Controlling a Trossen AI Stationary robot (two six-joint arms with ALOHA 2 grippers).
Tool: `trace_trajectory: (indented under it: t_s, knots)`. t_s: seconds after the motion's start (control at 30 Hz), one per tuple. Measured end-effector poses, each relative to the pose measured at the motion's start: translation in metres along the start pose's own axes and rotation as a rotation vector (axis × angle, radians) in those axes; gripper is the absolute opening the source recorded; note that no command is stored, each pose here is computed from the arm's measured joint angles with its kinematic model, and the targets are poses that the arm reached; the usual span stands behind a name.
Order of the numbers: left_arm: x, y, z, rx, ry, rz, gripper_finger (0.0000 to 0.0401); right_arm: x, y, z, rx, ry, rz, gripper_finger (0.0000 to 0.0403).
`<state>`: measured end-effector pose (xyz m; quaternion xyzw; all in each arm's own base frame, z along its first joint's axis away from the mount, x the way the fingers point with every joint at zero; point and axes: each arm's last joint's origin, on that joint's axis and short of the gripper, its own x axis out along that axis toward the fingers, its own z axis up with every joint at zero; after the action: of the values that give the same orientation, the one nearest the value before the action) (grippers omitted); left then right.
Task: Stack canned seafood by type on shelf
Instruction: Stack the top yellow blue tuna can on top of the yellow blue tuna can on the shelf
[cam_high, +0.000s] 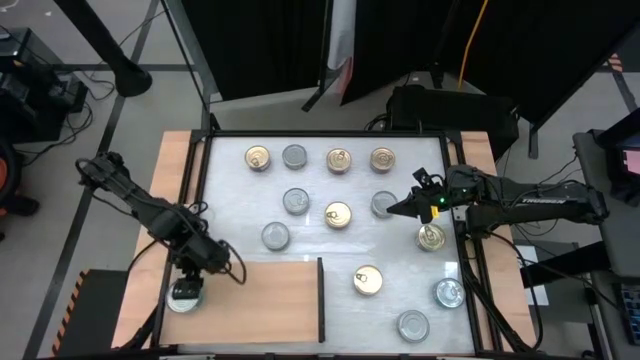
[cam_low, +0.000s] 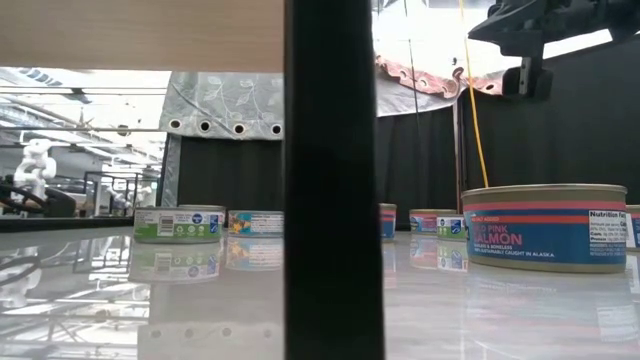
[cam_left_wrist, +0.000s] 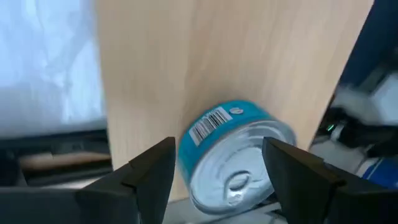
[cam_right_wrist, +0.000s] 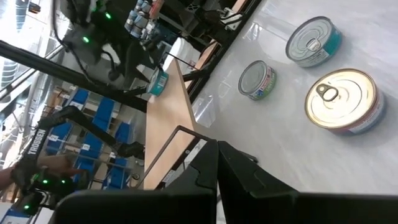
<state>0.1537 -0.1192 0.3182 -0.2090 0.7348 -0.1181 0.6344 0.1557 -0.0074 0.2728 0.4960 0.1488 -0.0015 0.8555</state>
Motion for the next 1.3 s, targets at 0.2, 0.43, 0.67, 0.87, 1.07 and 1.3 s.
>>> trace_trajectory:
  t_s: [0.2,0.43,0.67,0.87,1.07,1.3]
  knots:
    - [-0.039,-0.008,0.005,-0.213,-0.261,0.027,0.0246,0.0,-0.001,0.003,0.076,-0.086,-0.043,0.0]
    - [-0.063,-0.001,0.019,-0.478,-0.718,0.163,0.0246,-0.003,0.015,0.023,0.19,-0.313,-0.052,0.0]
    - [-0.072,0.019,0.047,-0.627,-0.933,0.306,0.0246,-0.003,0.028,0.045,0.2,-0.126,-0.529,0.0]
    - [-0.084,0.037,0.069,-0.669,-1.076,0.434,0.0247,0.02,0.006,0.058,0.203,0.08,-0.789,0.0]
    - [-0.099,0.048,0.081,-0.742,-1.259,0.471,0.0247,0.064,-0.002,0.084,0.369,0.058,-0.522,0.0]
    - [-0.107,0.06,0.086,-0.772,-1.266,0.46,0.0247,0.108,0.009,0.127,0.274,-0.031,-0.449,0.0003]
